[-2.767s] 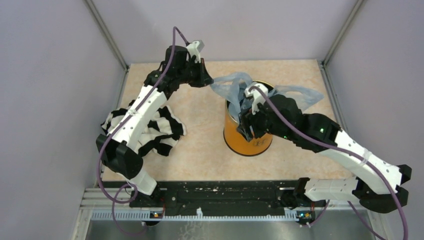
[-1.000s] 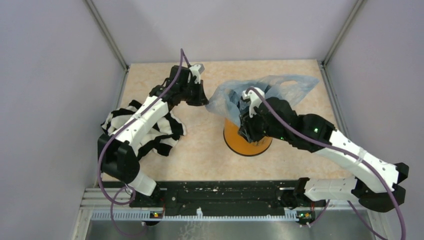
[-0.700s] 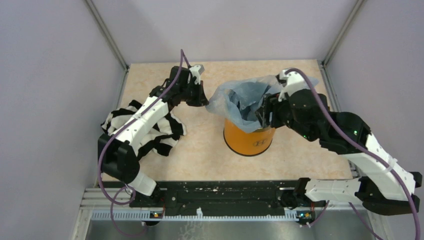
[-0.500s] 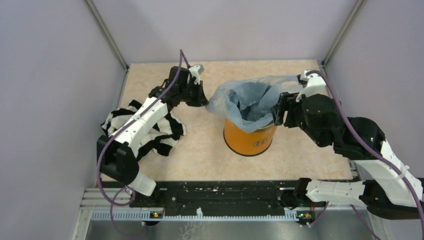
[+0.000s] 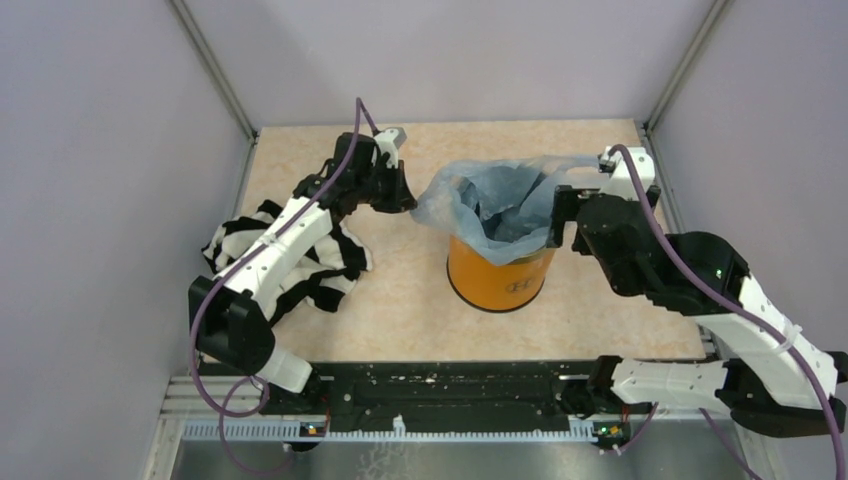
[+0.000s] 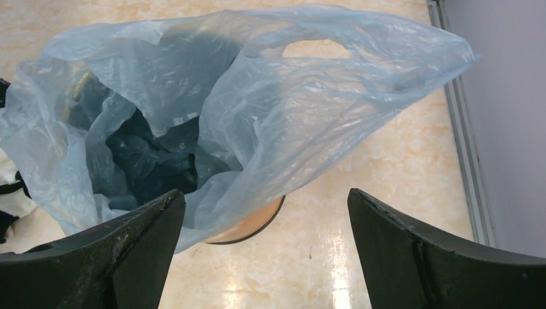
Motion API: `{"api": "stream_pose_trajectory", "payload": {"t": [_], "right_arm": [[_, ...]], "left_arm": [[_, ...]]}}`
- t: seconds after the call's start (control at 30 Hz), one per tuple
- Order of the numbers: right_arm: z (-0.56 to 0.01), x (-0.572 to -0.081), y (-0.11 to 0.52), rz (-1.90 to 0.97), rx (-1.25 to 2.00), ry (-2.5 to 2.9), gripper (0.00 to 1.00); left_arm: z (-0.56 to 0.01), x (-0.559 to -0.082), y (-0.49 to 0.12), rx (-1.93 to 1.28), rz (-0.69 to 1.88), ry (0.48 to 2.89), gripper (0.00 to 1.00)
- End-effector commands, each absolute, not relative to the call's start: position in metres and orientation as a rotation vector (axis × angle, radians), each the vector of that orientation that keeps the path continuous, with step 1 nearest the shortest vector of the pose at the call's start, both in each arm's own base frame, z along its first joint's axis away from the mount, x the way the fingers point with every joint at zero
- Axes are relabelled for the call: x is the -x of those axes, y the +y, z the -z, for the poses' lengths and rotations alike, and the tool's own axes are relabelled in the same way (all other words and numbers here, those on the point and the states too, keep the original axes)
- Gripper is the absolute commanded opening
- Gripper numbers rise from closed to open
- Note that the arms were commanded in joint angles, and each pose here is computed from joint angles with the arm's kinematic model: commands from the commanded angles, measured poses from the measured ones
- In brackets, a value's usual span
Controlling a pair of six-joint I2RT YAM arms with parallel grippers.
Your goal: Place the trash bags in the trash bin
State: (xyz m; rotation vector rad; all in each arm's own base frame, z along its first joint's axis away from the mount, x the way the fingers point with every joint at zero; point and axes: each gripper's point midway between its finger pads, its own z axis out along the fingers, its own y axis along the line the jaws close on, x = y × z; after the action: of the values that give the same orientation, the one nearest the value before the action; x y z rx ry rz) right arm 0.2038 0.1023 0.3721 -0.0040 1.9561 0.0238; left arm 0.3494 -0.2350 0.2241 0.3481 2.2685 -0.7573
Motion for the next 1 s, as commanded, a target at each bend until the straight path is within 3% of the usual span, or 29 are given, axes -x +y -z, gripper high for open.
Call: {"api": "stream_pose_trajectory", "payload": {"t": [0.0,0.13,0.23,0.27,0.4,0.47,0.97], "right_arm": [[-0.377,-0.214,0.097,-0.04,-0.079,1.9,0.98],[-0.359,-0.239,0.095,-0.065,-0.12,1.945,0.93],[-0.353,-0.247,0.087,-0.085,-0.168,1.94,0.77],[-0.352,-0.247,0.086,-0.089,-0.174,1.933,0.68],[-0.347,-0.242,0.08,-0.085,-0.194,1.937,0.13],[-0.339,-0.236,0.075,-0.075,-0.204,1.95,0.0],[-0.243,-0.207,0.081,-0.183,-0.215,2.093,0.0]], "left_arm": [[-0.245,-0.349,-0.24,-0.371,0.792,2.183,0.0],[-0.248,-0.349,-0.24,-0.371,0.793,2.175,0.0],[-0.249,-0.348,-0.24,-0.371,0.792,2.173,0.0],[-0.248,-0.347,-0.24,-0.372,0.792,2.175,0.0],[-0.247,-0.343,-0.239,-0.375,0.802,2.177,0.0],[-0.245,-0.338,-0.24,-0.379,0.819,2.177,0.0],[-0.198,-0.314,-0.239,-0.33,0.896,2.267,0.0]]}}
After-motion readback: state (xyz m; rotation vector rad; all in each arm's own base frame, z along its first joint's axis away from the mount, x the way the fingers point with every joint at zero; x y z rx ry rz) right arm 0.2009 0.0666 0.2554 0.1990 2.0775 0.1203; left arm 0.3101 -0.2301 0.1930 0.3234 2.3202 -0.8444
